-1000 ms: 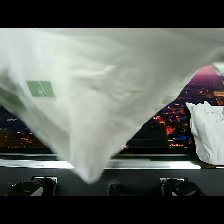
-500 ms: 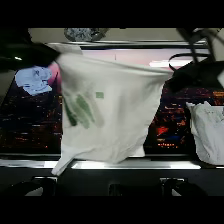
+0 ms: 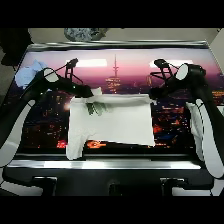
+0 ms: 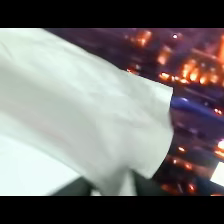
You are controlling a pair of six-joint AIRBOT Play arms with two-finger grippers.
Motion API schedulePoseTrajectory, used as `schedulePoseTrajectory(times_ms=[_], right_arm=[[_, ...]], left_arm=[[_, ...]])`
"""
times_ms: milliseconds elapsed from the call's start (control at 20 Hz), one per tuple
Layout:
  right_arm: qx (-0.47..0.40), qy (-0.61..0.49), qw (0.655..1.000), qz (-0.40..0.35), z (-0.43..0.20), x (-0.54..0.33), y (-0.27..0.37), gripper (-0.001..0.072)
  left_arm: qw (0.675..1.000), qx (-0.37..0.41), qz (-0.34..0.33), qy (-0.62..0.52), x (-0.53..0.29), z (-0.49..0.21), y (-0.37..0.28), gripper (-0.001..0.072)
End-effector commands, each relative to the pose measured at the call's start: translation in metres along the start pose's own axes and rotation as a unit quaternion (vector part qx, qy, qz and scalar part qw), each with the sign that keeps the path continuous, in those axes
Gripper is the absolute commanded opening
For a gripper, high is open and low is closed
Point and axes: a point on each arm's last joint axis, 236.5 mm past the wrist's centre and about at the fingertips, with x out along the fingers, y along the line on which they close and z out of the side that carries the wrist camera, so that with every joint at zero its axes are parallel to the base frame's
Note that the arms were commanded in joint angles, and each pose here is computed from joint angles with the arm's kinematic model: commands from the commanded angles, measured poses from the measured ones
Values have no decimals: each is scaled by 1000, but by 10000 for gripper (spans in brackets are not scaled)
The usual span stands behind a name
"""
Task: Fold the shirts.
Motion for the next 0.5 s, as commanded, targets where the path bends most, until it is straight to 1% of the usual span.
schedulePoseTrajectory(times_ms=[0,50,100,150,200,300,450], right_arm=[[-7,-14,1000,14,7,-11,-8,604],[-12,-10,1000,11,-1,-29,-19,621],[-7,2,1000,10,-15,-45,-32,623],[8,32,999,20,-40,-60,-43,620],[24,60,997,30,-62,-69,-51,606],[59,104,991,55,-103,-73,-53,602],[60,145,984,88,-160,-39,-20,615]], left_arm=[[999,-19,9,45,-21,-12,27,636],[998,-26,34,46,-45,-11,51,629],[996,-40,59,44,-68,-13,75,602],[994,-61,82,48,-90,-21,100,601],[990,-95,89,61,-106,-36,116,602],[980,-150,84,99,-117,-81,133,602],[965,-194,70,162,-84,-174,138,600]])
